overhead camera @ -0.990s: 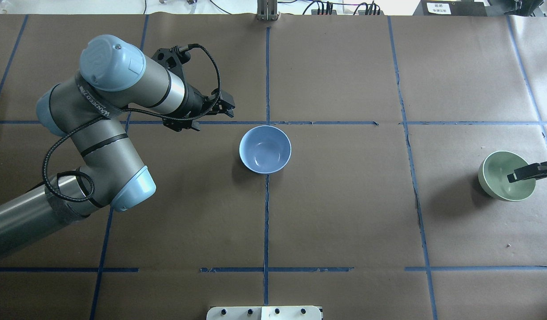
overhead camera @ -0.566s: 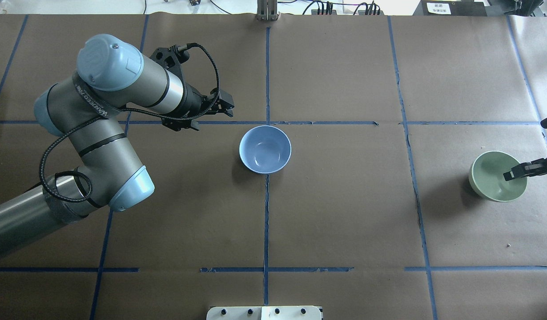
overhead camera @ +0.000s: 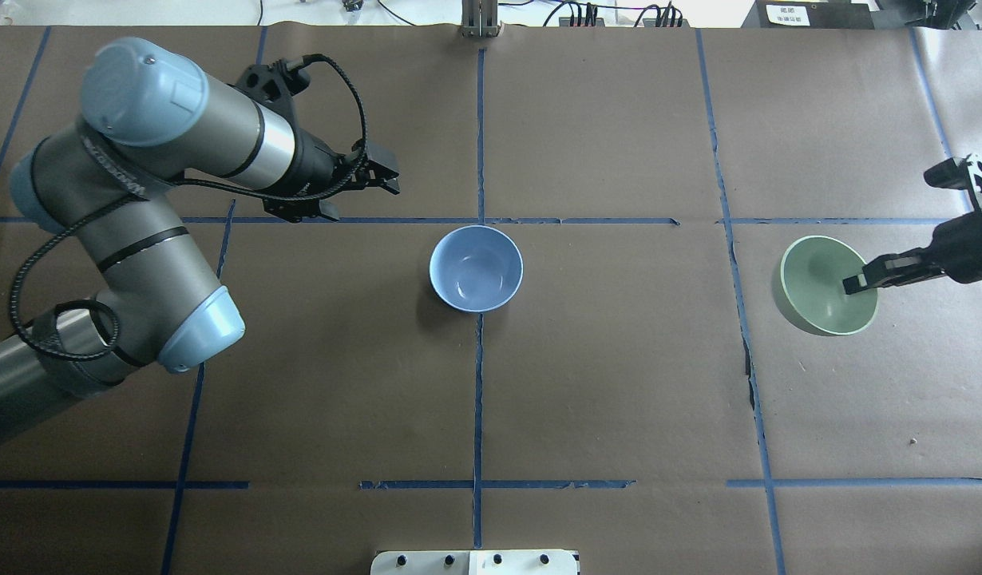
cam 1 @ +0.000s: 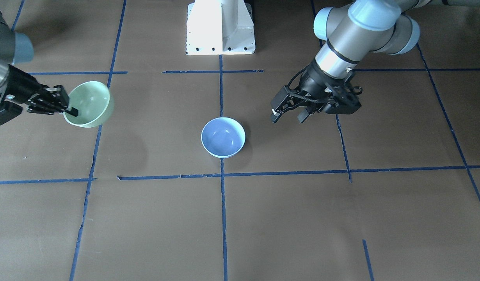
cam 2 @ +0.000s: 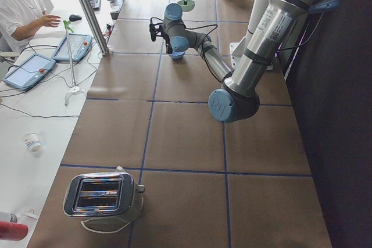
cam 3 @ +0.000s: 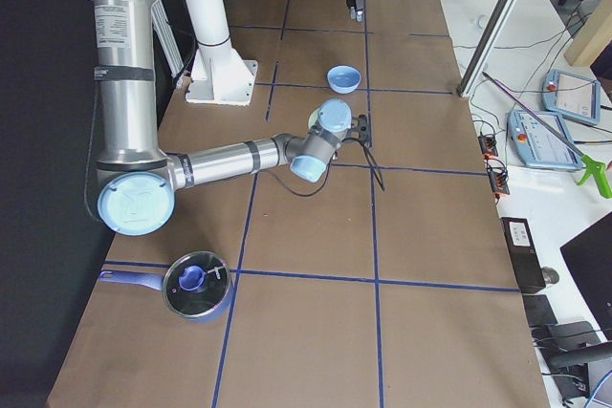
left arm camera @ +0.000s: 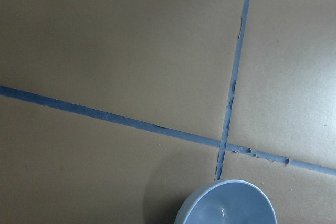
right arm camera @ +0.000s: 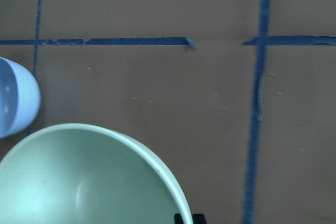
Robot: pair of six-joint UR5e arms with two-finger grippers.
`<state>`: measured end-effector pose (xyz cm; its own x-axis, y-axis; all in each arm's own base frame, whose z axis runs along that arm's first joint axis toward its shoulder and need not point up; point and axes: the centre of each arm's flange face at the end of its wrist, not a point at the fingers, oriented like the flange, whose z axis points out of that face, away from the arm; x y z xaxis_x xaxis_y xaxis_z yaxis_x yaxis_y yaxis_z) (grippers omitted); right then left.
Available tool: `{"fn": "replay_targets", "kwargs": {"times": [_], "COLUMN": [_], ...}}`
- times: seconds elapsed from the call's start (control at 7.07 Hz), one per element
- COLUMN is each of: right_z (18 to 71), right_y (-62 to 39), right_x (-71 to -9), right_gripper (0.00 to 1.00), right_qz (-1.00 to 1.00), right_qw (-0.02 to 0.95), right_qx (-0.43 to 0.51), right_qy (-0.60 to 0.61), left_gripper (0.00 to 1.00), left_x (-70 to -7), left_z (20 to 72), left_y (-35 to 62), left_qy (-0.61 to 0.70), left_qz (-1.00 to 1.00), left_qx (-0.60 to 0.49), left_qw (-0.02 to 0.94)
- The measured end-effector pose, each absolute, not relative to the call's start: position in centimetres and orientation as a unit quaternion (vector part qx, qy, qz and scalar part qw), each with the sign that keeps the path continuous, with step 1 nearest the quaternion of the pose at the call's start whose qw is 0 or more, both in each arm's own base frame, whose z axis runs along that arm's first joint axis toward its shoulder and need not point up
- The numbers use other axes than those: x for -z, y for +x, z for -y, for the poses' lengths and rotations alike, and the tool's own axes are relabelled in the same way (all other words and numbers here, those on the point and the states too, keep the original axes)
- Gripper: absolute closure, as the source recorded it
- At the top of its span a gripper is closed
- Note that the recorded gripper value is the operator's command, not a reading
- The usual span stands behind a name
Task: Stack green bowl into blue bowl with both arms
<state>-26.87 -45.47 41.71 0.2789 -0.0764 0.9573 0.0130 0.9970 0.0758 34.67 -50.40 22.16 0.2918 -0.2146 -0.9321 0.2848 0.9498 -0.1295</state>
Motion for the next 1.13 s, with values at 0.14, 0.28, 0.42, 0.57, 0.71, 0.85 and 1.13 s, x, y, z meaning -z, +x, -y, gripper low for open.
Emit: {"fn": "replay_targets", "kwargs": {"times": [0.14, 0.28, 0.42, 0.57, 0.71, 0.85, 1.13], "right_z": [45.2, 44.4, 43.6, 42.9, 42.9, 43.3, 44.3], "right_y": [-33.6, -40.2, -45.6, -48.9, -50.8, -52.0, -53.1], "right_x": [-35.2, -29.3, -24.3, -21.6, -21.2, -21.4, -21.6], "right_gripper": [1.0, 1.0, 1.0, 1.0, 1.0, 1.0, 1.0], "right_qz": [0.617, 0.616, 0.597, 0.573, 0.555, 0.543, 0.532], "right_qw": [0.787, 0.786, 0.797, 0.809, 0.816, 0.821, 0.825], "right_qx": [-0.005, -0.048, -0.091, -0.13, -0.155, -0.169, -0.187], "right_qy": [0.005, -0.013, -0.025, -0.035, -0.039, -0.038, -0.025], "left_gripper": [0.05, 0.05, 0.05, 0.05, 0.05, 0.04, 0.04], "left_x": [-22.7, -23.0, -23.3, -23.4, -23.4, -23.5, -23.4], "left_z": [50.6, 50.8, 50.9, 51.0, 51.0, 51.0, 50.9], "left_y": [32.2, 30.9, 30.4, 30.3, 30.3, 30.3, 30.4], "left_qy": [0.024, 0.02, 0.019, 0.018, 0.018, 0.017, 0.015], "left_qz": [-0.579, -0.58, -0.58, -0.579, -0.579, -0.579, -0.579], "left_qx": [0.157, 0.159, 0.16, 0.161, 0.161, 0.162, 0.162], "left_qw": [0.8, 0.799, 0.799, 0.799, 0.799, 0.799, 0.799]}}
